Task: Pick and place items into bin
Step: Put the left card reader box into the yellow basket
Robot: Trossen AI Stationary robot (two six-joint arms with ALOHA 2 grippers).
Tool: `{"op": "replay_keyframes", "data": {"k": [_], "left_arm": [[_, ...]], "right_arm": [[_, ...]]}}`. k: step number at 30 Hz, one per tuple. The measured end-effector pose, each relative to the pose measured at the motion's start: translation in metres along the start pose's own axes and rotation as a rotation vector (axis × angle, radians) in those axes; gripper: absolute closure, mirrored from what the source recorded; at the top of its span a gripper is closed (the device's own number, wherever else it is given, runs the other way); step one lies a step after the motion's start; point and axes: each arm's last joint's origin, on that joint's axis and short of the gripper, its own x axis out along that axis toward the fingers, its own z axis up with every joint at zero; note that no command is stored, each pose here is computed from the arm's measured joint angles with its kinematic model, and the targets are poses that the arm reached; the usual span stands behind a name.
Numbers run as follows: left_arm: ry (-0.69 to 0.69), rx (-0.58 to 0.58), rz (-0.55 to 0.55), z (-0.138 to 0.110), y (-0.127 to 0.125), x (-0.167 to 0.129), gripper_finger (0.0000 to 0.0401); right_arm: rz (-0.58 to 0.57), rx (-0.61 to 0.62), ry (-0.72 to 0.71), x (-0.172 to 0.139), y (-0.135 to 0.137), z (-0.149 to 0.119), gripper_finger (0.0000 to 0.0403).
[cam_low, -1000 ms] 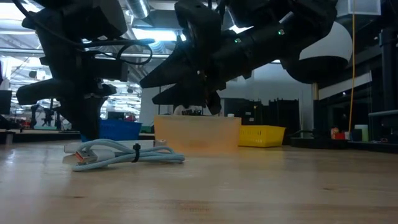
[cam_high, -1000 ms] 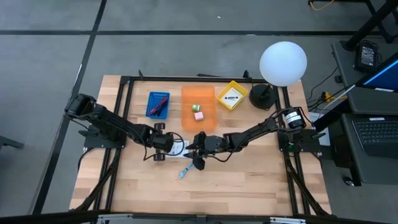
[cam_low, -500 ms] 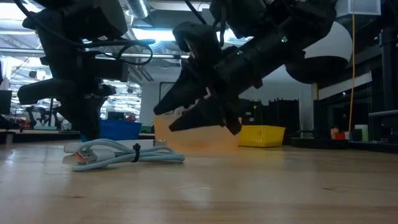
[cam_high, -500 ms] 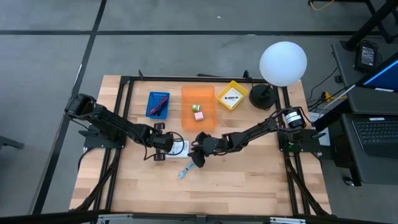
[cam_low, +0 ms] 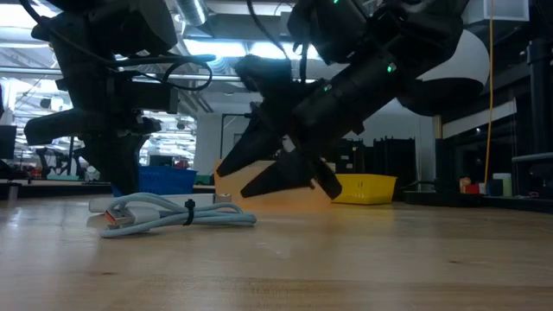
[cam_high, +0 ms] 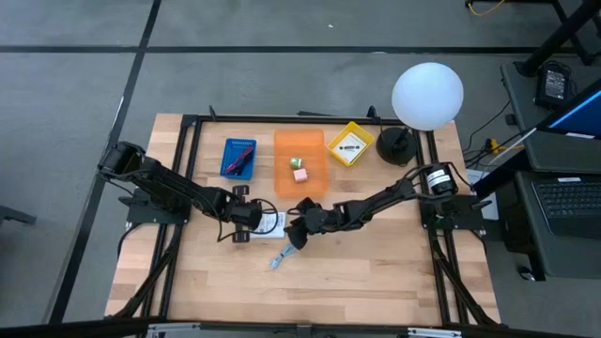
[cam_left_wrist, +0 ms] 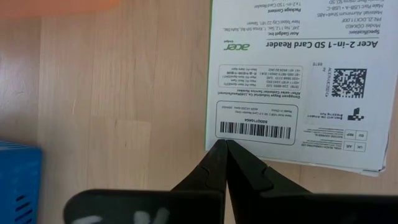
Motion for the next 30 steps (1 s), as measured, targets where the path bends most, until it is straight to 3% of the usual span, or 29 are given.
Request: {"op": "replay_keyframes", "data": {"k": [11, 22, 30], "left_arm": [[-0.001, 0.0, -0.001, 0.0, 0.0, 0.0, 0.0399], [-0.002, 0.0, 0.007, 0.0, 0.0, 0.0, 0.0399], [0.001, 0.001, 0.022, -0.001, 0.001, 0.0, 0.0399]], "right_arm": [[0.005, -0.017, 0.018, 0.03, 0.003, -0.003, 0.0229], [0.013, -0.026, 0.018, 0.032, 0.007, -0.001, 0.0229], [0.12, -0.091, -0.029, 0.031, 0.018, 0.002, 0.0229]]}}
